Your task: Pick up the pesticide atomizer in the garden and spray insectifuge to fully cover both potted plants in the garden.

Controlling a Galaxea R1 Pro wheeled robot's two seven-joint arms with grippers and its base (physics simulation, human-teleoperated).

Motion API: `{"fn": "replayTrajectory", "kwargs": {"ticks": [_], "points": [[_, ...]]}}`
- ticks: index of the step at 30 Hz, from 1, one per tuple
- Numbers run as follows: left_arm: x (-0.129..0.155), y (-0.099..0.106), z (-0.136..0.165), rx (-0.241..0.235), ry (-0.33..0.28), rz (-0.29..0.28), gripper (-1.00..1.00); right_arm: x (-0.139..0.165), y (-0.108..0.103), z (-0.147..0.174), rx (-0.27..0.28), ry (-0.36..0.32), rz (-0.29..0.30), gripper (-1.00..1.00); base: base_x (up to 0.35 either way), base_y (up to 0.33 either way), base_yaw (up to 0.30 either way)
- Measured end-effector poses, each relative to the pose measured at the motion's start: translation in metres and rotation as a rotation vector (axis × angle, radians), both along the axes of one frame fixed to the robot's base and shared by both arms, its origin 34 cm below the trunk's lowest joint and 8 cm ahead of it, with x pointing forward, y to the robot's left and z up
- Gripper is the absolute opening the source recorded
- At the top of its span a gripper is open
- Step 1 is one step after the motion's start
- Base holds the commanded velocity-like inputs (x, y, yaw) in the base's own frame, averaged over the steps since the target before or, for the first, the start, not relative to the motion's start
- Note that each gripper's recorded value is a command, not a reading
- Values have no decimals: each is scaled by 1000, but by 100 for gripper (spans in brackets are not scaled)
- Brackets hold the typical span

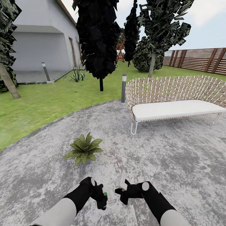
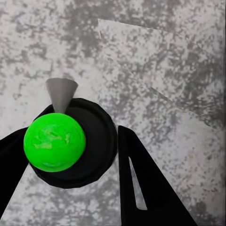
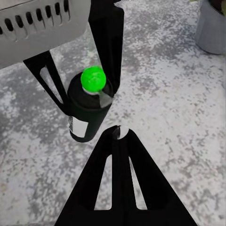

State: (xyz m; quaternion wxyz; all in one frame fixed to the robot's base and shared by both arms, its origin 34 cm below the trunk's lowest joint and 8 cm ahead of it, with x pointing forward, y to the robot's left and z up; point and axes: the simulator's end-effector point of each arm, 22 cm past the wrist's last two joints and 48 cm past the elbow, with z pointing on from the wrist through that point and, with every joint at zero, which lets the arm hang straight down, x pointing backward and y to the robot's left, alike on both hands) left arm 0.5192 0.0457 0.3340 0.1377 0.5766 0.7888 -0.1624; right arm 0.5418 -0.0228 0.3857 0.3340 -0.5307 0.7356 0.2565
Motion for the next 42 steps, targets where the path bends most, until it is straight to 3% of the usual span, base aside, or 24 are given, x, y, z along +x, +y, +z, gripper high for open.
{"fn": "replayTrajectory", "kwargs": {"ticks": [7,10,15,31,35,42], "points": [[-1,-8,3,-41,9,15,-100,0,3,1,5,0,2,-100,0,0,0],[1,-13,6,-70,-9,-6,-100,0,3,1,5,0,1,-100,0,0,0],[2,-24,13,-137,1,22,-100,0,3,1,5,0,1,-100,0,0,0],[-4,-30,16,-164,27,16,-100,-1,3,1,4,1,1,-100,0,0,0],[-2,-40,23,-220,25,34,-100,-1,3,1,4,1,2,-100,0,0,0],[-1,-44,26,-238,19,30,-100,-1,3,1,4,1,2,-100,0,0,0]]}}
